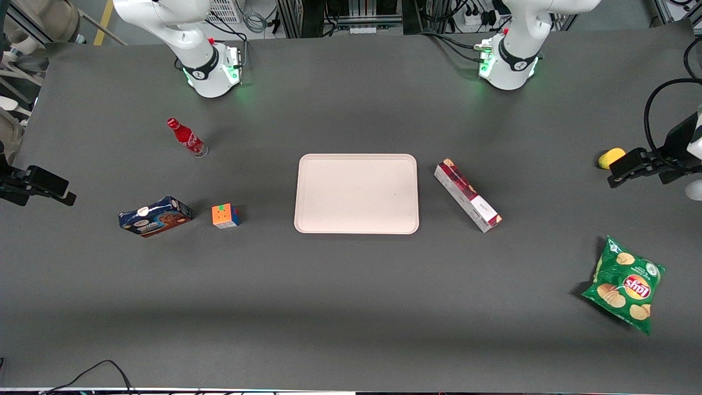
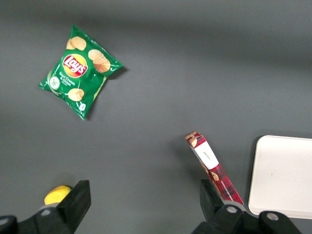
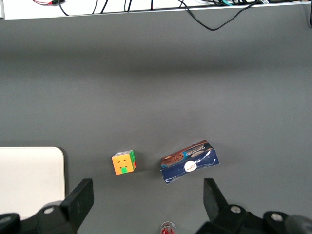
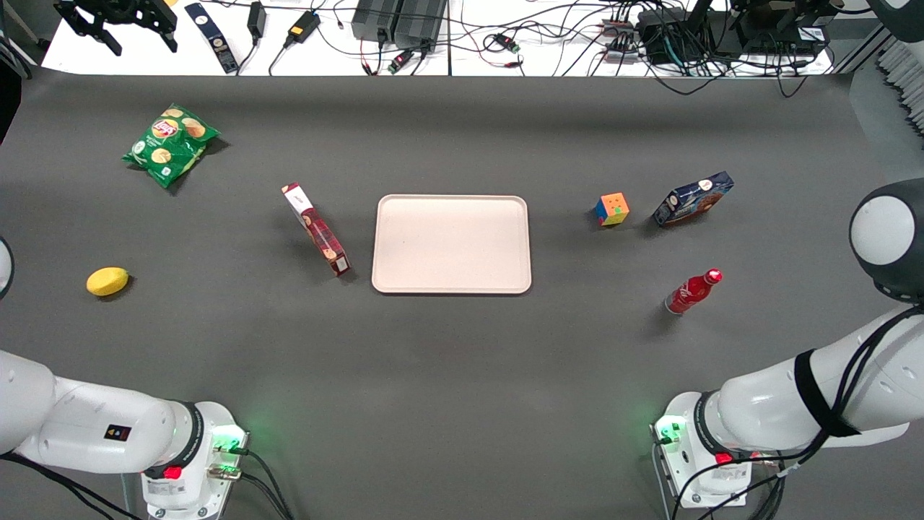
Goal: Place red cookie box on tray
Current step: 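Move the left gripper over the red cookie box and lower it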
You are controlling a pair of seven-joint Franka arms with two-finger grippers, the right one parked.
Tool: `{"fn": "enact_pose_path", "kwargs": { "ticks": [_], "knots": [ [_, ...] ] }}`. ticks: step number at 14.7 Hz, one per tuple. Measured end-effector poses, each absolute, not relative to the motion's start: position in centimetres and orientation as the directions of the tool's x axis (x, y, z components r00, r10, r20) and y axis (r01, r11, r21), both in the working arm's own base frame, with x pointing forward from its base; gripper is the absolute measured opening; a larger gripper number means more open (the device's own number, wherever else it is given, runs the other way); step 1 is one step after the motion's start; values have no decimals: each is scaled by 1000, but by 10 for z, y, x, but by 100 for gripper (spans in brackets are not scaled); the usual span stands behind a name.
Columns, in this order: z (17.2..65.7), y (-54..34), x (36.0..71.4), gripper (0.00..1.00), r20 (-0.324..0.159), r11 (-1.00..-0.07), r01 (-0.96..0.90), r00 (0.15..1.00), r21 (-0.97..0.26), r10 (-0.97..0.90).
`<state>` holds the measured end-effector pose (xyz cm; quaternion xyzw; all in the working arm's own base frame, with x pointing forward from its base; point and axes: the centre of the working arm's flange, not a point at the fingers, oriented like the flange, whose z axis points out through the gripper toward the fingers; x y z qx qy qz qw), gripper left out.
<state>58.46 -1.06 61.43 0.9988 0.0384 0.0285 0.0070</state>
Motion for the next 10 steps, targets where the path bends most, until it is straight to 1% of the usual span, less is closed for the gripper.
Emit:
{"fn": "enact_pose_path", "kwargs": {
  "ticks": [6, 7, 8, 10],
  "knots": [
    [612, -12, 583, 100, 33, -996, 79, 996, 40, 80],
    [608, -14, 581, 100, 6, -996, 78, 997, 44, 79],
    [602, -17, 579, 100, -33, -995, 92, 995, 44, 91],
    [580, -23, 577, 100, -105, -976, 214, 972, 33, 210]
  ]
}}
